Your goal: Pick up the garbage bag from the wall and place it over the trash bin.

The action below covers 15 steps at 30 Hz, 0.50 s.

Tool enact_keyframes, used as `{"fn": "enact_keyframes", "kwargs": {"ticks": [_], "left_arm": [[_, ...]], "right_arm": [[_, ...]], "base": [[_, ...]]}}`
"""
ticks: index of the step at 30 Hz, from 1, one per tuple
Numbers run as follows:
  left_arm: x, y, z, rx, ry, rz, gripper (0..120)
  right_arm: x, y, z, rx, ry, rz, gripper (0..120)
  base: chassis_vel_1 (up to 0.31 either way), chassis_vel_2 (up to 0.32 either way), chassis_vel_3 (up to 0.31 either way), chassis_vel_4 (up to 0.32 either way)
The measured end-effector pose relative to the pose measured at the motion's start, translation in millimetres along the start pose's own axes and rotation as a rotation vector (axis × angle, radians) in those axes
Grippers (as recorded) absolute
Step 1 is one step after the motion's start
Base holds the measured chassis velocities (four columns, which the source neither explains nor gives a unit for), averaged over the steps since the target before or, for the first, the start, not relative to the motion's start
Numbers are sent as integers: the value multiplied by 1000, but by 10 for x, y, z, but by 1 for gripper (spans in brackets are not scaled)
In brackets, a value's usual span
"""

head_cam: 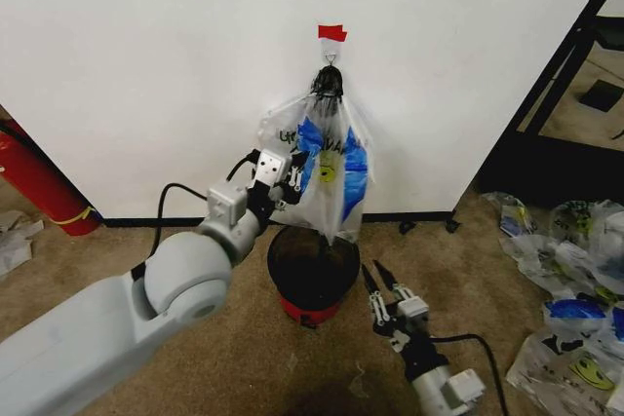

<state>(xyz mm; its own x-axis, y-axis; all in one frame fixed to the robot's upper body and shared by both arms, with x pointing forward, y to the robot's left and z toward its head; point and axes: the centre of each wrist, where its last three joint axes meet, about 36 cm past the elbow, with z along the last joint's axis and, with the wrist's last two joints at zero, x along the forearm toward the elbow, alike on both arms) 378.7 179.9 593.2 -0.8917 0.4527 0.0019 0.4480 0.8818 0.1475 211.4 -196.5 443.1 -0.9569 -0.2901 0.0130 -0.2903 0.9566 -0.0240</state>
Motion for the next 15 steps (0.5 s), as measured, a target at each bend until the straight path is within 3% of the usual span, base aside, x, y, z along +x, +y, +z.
{"fn": "enact_keyframes", "kwargs": {"ticks": [8, 13, 15], "left_arm": [[74, -25, 56, 19, 6, 1, 0], [22, -28, 78, 7, 17, 12, 0], [15, -32, 82, 10, 18, 13, 0]], "right_arm": [[-332, -355, -149, -48, -101, 50, 68], [-780, -723, -180, -106, -107, -30, 89], [-888, -779, -158, -101, -98, -54, 92]], "base": [[0, 0, 0, 0], [0, 0, 0, 0], [0, 0, 0, 0]]}}
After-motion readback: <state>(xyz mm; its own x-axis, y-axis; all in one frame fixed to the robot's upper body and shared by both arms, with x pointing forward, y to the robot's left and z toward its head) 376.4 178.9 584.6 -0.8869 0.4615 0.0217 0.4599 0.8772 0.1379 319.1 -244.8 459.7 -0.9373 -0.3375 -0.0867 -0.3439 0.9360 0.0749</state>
